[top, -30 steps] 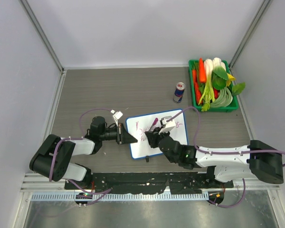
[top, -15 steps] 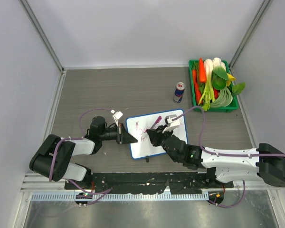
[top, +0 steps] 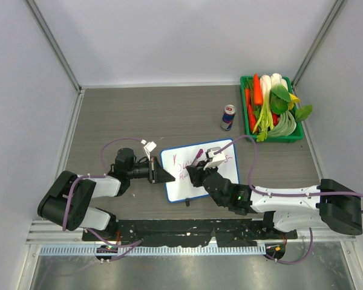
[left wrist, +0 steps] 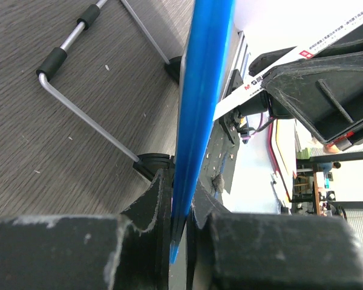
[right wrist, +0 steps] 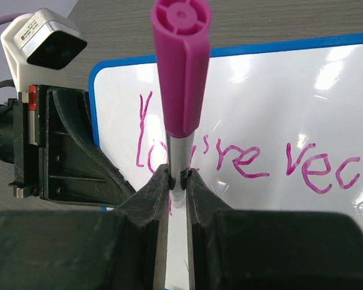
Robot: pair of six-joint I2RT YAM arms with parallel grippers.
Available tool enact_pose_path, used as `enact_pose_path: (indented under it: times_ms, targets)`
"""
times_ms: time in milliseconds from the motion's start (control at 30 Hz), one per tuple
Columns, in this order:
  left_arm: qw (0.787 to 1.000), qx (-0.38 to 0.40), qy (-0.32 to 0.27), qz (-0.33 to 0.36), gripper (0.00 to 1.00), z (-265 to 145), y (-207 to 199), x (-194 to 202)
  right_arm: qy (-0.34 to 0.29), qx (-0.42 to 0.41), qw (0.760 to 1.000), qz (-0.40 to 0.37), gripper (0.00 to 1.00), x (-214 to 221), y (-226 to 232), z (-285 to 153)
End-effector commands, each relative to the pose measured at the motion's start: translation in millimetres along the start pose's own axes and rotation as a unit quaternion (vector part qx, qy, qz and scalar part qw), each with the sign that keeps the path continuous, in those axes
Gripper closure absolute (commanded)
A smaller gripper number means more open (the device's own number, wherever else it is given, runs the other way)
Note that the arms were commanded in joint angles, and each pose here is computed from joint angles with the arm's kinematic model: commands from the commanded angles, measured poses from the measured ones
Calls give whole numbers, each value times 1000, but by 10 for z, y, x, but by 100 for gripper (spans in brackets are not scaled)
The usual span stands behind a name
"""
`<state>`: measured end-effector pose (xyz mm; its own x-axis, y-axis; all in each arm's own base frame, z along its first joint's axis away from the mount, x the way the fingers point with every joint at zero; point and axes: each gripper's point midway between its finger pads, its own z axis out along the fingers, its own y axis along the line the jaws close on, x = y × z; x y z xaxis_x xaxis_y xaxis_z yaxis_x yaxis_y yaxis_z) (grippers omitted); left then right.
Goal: Write a sentence on the whiteboard
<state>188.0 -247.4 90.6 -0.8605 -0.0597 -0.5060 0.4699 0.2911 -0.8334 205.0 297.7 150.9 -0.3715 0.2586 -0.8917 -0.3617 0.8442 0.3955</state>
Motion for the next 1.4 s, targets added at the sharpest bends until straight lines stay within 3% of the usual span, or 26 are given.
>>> enact_pose_path:
  times_ms: [0,700,1000,1367]
  targets:
    - [998,-47,-1,-33,100,-2,208,70,-31,-2,999,35,99,-167,62,32]
    - [998,-48,-1,-33,100,1,213,66,-28,52,998,6,99,-239,-190,53]
    - [998,-47,-1,-33,100,4,213,64,-36,43,998,7,99,-355,-88,156]
    - [998,-46,1,-34,100,3,210,69,16,20,1000,7,99,-61,-27,172]
